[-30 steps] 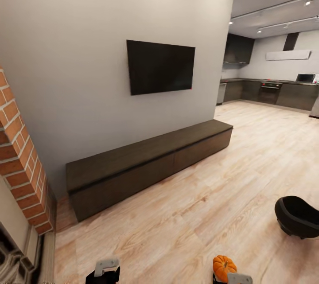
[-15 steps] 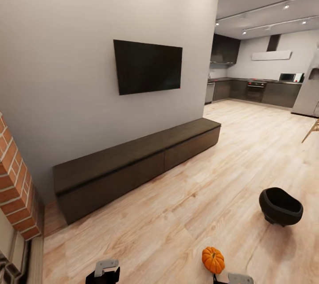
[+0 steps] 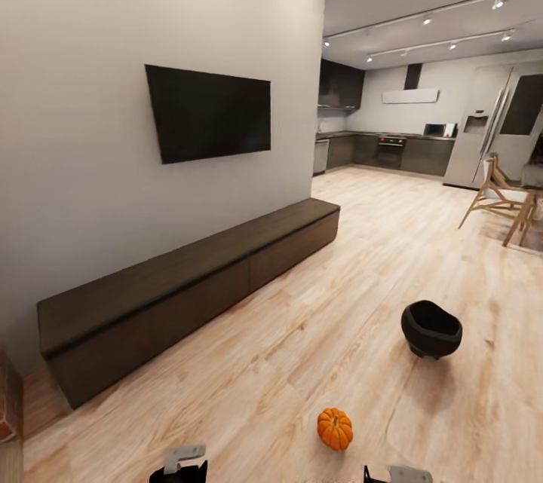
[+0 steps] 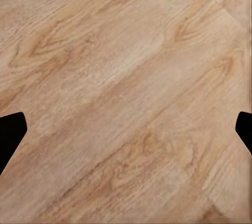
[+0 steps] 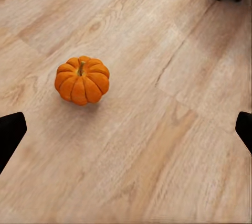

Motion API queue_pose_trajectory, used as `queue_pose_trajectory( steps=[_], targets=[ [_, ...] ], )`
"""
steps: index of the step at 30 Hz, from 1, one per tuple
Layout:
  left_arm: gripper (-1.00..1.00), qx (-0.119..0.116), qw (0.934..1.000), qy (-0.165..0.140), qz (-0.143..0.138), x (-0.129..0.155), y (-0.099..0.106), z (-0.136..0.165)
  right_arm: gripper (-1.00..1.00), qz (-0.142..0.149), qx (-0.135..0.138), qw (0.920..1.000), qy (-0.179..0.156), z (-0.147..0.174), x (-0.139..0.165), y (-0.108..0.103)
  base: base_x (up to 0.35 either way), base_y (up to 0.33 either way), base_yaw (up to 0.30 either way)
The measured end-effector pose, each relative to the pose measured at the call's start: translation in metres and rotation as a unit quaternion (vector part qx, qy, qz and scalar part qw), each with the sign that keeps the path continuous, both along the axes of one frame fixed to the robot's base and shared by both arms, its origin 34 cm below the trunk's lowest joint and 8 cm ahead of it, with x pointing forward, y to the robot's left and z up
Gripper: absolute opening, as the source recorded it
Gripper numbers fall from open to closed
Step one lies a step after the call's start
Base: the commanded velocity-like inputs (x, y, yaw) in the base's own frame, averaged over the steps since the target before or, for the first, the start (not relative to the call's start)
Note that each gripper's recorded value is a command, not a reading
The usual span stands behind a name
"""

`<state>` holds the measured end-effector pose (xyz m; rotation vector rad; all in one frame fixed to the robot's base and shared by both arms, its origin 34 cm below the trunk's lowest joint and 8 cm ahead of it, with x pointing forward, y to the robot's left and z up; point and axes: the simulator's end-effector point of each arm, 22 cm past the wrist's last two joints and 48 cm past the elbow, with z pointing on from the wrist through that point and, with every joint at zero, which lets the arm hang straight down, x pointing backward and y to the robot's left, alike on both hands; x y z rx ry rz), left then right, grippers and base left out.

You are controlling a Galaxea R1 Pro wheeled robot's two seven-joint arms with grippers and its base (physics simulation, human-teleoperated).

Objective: Place each of the two pumpkins and all three candles from the living room inside a cabinet in the living room (use any cabinet), then make sure every cabinet is closed, and position the cauldron so it is next to a table in the living room.

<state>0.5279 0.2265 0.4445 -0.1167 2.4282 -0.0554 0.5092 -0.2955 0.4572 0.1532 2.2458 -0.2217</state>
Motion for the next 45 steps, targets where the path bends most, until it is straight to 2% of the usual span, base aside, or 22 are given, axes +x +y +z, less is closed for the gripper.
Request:
queue_pose_trajectory(
  steps=[6, 17, 36, 38, 39, 45],
  targets=[
    [1.00, 0.003, 1.0000, 0.003, 0.001, -0.002, 0.004, -0.001, 1.00, 0.000, 0.000, 1.0000, 0.000, 0.000, 0.000, 0.000, 0.080, 0.000, -0.167],
    [1.00, 0.006, 1.0000, 0.003, 0.002, -0.002, 0.007, -0.001, 1.00, 0.000, 0.000, 1.0000, 0.000, 0.000, 0.000, 0.000, 0.302, 0.000, -0.074],
    [1.00, 0.001, 1.0000, 0.001, -0.001, -0.001, 0.000, 0.001, 1.00, -0.001, -0.001, 1.0000, -0.003, 0.002, 0.001, -0.002, 0.050, 0.000, -0.286],
    [1.00, 0.000, 1.0000, 0.001, -0.001, 0.000, -0.001, 0.001, 1.00, -0.006, -0.002, 1.0000, -0.003, 0.002, 0.001, -0.005, 0.003, 0.000, -0.155],
    [1.00, 0.001, 1.0000, 0.001, -0.002, -0.001, -0.001, 0.001, 1.00, -0.028, 0.003, 0.9996, -0.002, 0.002, -0.001, -0.013, 0.015, 0.000, -0.032],
    [1.00, 0.007, 0.9999, 0.001, -0.015, -0.001, -0.003, 0.001, 1.00, -0.034, 0.003, 0.9994, -0.002, 0.002, -0.002, -0.017, 0.071, -0.045, -0.009]
  ],
)
